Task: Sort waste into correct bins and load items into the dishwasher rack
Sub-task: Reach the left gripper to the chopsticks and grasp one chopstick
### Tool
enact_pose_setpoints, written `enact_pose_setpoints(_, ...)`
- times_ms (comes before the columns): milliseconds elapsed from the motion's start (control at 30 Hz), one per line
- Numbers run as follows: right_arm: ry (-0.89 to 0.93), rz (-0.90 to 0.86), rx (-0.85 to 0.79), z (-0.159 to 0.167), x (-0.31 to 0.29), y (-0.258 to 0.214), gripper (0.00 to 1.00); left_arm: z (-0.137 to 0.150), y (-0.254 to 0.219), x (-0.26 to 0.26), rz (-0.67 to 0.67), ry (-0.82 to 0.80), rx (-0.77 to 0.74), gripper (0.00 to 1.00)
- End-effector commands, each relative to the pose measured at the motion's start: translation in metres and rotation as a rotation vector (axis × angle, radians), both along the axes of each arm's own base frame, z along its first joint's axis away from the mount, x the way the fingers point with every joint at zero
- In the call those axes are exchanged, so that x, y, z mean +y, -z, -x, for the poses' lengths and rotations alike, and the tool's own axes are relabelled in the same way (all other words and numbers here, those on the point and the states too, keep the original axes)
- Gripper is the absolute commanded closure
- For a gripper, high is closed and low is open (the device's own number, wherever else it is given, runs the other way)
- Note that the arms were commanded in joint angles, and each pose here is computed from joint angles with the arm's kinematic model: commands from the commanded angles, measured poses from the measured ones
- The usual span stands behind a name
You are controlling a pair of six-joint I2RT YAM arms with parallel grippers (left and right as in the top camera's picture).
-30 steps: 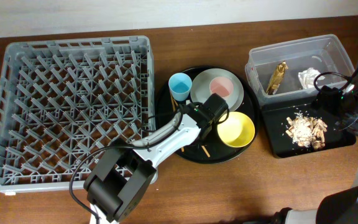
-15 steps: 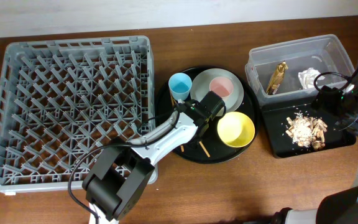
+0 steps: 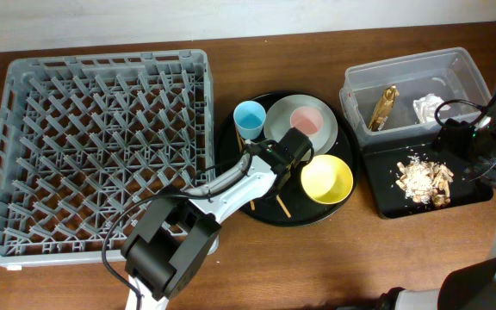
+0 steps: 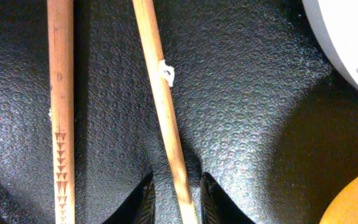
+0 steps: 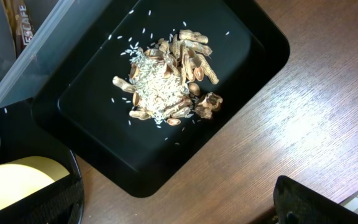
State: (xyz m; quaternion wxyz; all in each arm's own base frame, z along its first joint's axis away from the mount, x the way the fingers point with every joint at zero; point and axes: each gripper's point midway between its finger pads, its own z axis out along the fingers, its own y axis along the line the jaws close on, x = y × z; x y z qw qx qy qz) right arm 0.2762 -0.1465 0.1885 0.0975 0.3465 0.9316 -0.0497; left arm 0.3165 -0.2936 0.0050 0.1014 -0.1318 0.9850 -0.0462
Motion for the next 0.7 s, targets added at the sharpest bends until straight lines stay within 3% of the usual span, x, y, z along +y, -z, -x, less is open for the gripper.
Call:
enact_pose_setpoints(0,0.010,0.013,-0.017,0.001,-0.002,-0.006,0.01,0.006,0.021,0.008,-0.043,-0.018,0.040,0.82)
enact_pose_setpoints(100,0.010,0.013,-0.017,0.001,-0.002,-0.006,0.01,0.006,0.020,0.007,-0.040,-0.018,0.038,0.98)
enact_pose_setpoints(400,0.010,0.013,-0.017,0.001,-0.002,-0.006,0.01,-0.003,-0.002,0.003,-0.012,-0.023,-0.006,0.99)
enact_pose_setpoints(667,0.010,0.013,-0.017,0.001,-0.002,-0.006,0.01,-0.019,-0.082,0.006,0.062,-0.046,-0.184,0.99)
